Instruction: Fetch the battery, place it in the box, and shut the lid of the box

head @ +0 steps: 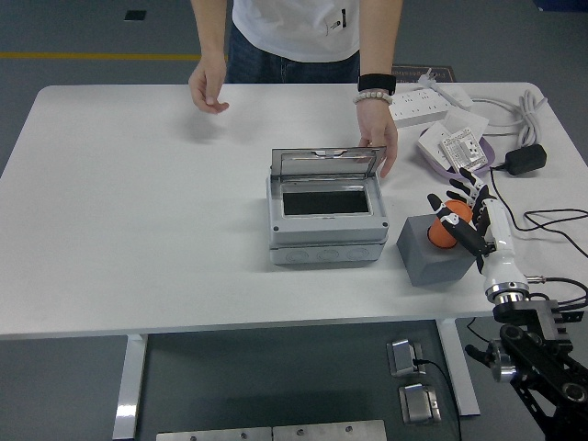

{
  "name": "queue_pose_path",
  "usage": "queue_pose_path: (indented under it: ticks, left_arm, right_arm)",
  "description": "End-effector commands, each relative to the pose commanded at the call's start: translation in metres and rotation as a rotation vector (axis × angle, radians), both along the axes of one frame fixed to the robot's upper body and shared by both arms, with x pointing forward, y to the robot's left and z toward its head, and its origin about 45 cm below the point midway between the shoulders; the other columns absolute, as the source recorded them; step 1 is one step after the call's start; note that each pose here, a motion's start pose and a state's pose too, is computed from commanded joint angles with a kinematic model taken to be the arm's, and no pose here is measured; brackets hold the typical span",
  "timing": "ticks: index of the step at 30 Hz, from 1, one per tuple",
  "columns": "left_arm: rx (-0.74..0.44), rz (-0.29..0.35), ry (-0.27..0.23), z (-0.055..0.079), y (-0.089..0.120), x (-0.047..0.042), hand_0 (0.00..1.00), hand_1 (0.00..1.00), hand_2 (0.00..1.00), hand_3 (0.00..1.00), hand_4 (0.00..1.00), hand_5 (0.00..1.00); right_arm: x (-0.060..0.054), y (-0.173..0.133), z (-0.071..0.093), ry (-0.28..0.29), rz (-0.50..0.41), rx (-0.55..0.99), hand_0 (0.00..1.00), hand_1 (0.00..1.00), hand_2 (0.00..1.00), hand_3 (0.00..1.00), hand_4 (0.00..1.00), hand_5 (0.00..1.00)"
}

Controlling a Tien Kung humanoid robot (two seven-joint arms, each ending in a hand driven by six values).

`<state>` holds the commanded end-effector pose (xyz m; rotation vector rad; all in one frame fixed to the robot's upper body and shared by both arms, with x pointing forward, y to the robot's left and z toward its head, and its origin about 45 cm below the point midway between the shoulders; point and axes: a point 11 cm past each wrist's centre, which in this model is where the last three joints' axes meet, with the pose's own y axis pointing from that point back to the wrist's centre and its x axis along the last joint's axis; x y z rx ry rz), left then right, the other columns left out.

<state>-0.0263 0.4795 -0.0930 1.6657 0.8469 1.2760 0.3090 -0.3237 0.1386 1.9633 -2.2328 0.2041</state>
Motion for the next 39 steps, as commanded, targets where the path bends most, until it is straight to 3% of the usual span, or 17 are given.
queue_pose_path:
  ticks: [7,8,13,14,19,20,25,26,39]
  left_arm:
    - [-0.002,-0.001,0.000,0.000,-0.001,0.0008,0.398,0.562,0.513,0.489,0.002,0.002]
    - [-0.002,-0.002,0.000,0.000,-0.001,0.0009,0.399,0.562,0.514,0.490,0.002,0.002]
    - [-0.003,-0.002,0.001,-0.001,-0.001,0.0008,0.399,0.562,0.514,0.490,0.002,0.002]
    - [-0.003,-0.002,0.001,-0.001,-0.001,0.0008,0.399,0.562,0.513,0.490,0.002,0.002]
    - [-0.003,-0.002,0.000,-0.001,-0.002,0.0008,0.399,0.562,0.513,0.490,0.002,0.002]
    - [-0.003,-0.002,0.000,-0.001,-0.002,0.0008,0.397,0.561,0.513,0.489,0.002,0.002]
    - [-0.003,-0.002,-0.001,-0.001,-0.001,0.0011,0.397,0.561,0.513,0.489,0.002,0.002]
    - [-0.003,-0.002,-0.001,-0.001,-0.001,0.0010,0.398,0.561,0.513,0.489,0.002,0.002]
    - [0.001,-0.002,-0.002,0.000,0.000,0.0001,0.398,0.560,0.513,0.489,0.002,0.002]
  right_arm:
    - [0.000,0.004,0.000,-0.004,0.011,0.005,0.773,0.739,0.777,0.844,0.928,0.423]
    - [0.000,0.005,0.001,-0.005,0.012,0.005,0.683,0.670,0.707,0.808,0.915,0.409]
    - [0.000,0.005,0.001,-0.009,0.013,0.004,0.683,0.670,0.707,0.808,0.915,0.409]
    - [0.000,0.005,0.001,-0.008,0.013,0.005,0.593,0.609,0.648,0.732,0.853,0.332]
    - [-0.001,0.005,-0.001,-0.001,0.011,0.004,0.593,0.609,0.648,0.732,0.853,0.332]
    - [-0.001,0.005,-0.002,0.002,0.011,0.003,0.537,0.601,0.636,0.720,0.806,0.263]
    - [-0.003,0.005,-0.008,0.025,0.015,-0.001,0.537,0.601,0.636,0.720,0.806,0.263]
    - [-0.003,0.006,-0.009,0.029,0.017,-0.001,0.501,0.585,0.619,0.661,0.764,0.226]
    - [-0.006,0.009,-0.016,0.058,0.029,-0.006,0.509,0.588,0.610,0.671,0.720,0.178]
